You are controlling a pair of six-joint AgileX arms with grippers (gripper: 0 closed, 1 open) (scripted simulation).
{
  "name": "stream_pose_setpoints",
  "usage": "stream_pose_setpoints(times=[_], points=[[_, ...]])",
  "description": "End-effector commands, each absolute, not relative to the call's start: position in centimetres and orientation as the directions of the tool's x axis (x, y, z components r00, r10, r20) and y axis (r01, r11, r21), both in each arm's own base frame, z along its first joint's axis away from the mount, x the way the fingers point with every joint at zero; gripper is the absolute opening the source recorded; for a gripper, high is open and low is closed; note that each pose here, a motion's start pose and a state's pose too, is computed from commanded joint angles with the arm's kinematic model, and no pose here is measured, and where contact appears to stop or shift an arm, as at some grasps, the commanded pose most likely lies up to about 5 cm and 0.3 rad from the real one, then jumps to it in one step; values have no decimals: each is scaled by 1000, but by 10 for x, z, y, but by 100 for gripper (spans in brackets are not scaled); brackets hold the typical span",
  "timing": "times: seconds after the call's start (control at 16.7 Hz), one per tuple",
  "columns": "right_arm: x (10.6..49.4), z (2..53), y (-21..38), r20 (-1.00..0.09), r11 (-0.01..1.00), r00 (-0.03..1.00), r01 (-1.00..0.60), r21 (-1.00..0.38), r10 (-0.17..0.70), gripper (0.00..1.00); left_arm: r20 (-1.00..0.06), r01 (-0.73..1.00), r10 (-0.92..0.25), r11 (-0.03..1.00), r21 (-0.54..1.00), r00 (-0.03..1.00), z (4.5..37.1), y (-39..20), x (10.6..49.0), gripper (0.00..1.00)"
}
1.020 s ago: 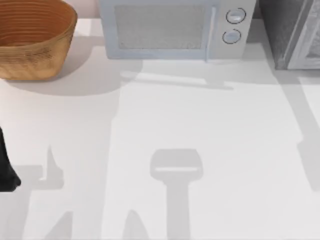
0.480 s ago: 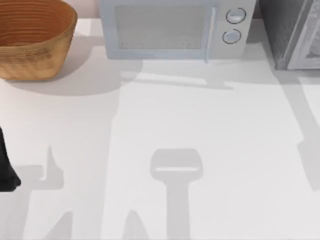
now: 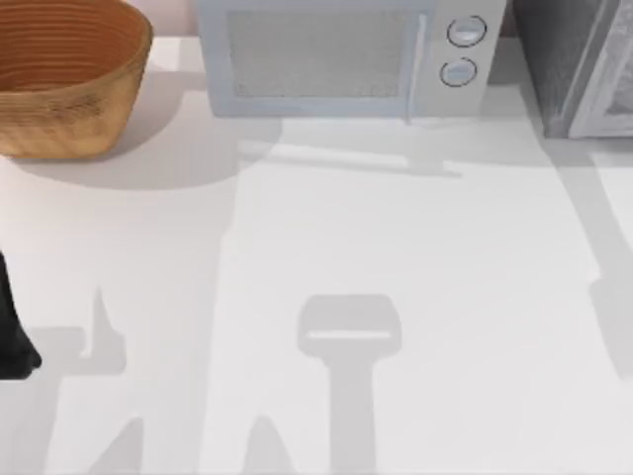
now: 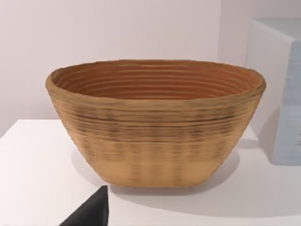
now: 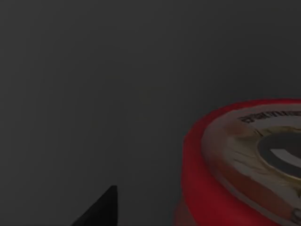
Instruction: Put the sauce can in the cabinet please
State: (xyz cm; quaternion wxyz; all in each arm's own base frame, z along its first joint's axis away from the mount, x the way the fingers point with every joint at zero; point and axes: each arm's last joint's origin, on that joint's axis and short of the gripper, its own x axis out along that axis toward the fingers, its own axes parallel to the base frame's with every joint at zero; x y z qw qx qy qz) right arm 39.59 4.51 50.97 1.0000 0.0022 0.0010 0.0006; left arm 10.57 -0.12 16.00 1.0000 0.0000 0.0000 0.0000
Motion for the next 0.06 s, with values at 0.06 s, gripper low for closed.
stream_pose_setpoints(times=[0.06], points=[[396,510,45,-2,1000,1000,-1,4,1,100,0,0,0,1000,0,1000,160,-1,106,100]])
